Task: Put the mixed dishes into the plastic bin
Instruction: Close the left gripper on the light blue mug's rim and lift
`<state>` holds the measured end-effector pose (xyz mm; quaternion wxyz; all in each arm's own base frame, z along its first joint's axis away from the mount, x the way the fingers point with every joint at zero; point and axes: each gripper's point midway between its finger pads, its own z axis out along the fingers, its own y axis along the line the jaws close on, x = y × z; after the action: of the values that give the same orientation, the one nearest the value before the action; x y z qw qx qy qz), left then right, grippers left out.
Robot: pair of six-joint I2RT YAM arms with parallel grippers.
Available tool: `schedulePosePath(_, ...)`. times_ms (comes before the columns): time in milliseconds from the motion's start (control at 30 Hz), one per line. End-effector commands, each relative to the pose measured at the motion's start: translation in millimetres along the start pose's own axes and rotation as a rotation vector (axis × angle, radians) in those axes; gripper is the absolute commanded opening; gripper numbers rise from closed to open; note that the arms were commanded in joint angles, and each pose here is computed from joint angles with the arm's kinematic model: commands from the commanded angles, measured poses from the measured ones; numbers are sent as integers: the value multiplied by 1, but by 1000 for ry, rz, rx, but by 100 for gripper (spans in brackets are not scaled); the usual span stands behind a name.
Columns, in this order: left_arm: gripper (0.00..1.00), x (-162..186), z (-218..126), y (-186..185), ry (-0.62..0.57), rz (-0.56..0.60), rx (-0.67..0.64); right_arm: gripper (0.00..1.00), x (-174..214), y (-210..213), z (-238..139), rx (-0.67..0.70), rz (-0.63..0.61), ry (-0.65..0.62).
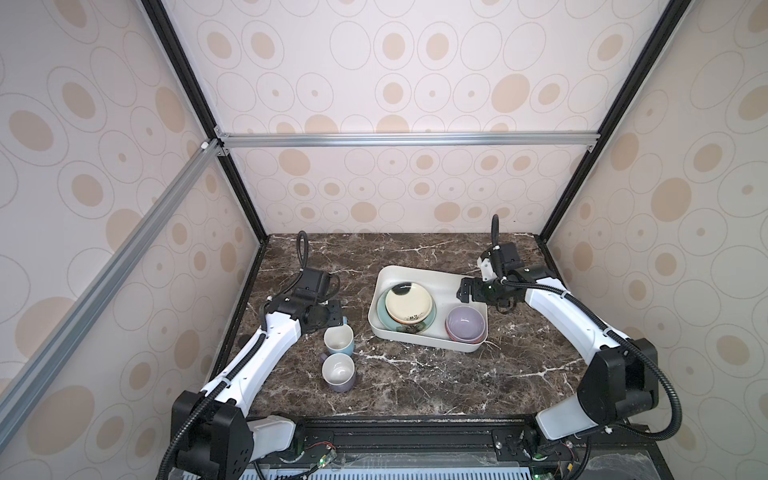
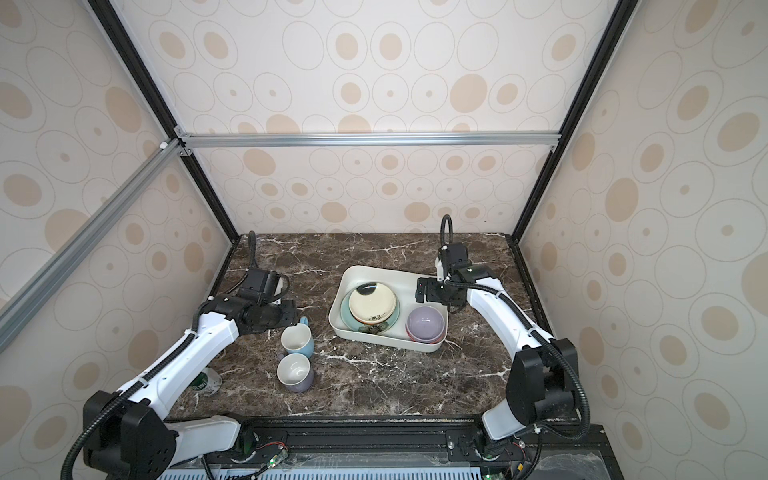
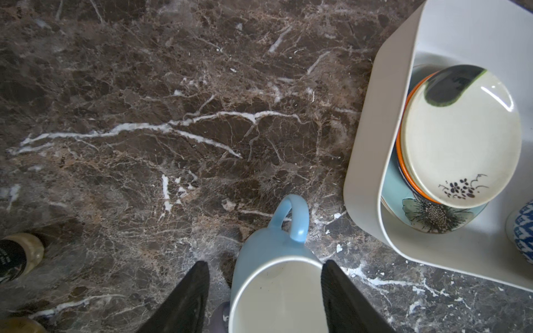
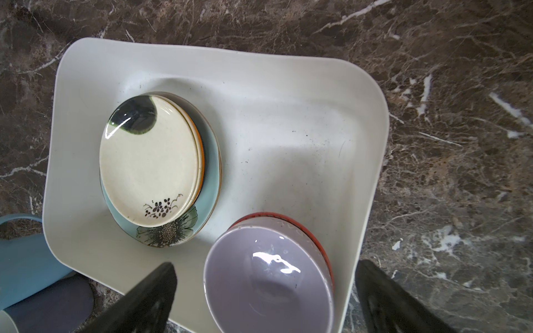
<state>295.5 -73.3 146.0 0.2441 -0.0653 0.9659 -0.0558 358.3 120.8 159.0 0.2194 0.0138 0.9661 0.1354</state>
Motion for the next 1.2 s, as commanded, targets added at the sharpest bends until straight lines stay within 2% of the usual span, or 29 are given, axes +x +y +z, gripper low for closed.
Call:
schedulePosePath(0, 63, 16, -1, 9, 46, 21, -30, 100, -7, 8, -1, -22, -19, -11)
schedulePosePath(367, 53, 27, 21, 7, 107, 53, -16, 100, -3, 4, -2, -8, -25, -6)
schedulePosePath(733, 50, 22, 41, 2, 127, 81, -16, 100, -4, 5, 0, -8, -22, -1)
schedulePosePath(867, 41, 18, 48, 1, 141, 94, -22, 100, -5, 4, 1, 0, -22, 3)
schedulePosePath(1033, 19, 19, 53, 2, 158, 100, -28, 100, -6, 1, 0, 17, -25, -3)
schedulePosePath(1167, 11, 16, 51, 3, 149, 100, -36, 100, -7, 1, 4, 20, -25, 6)
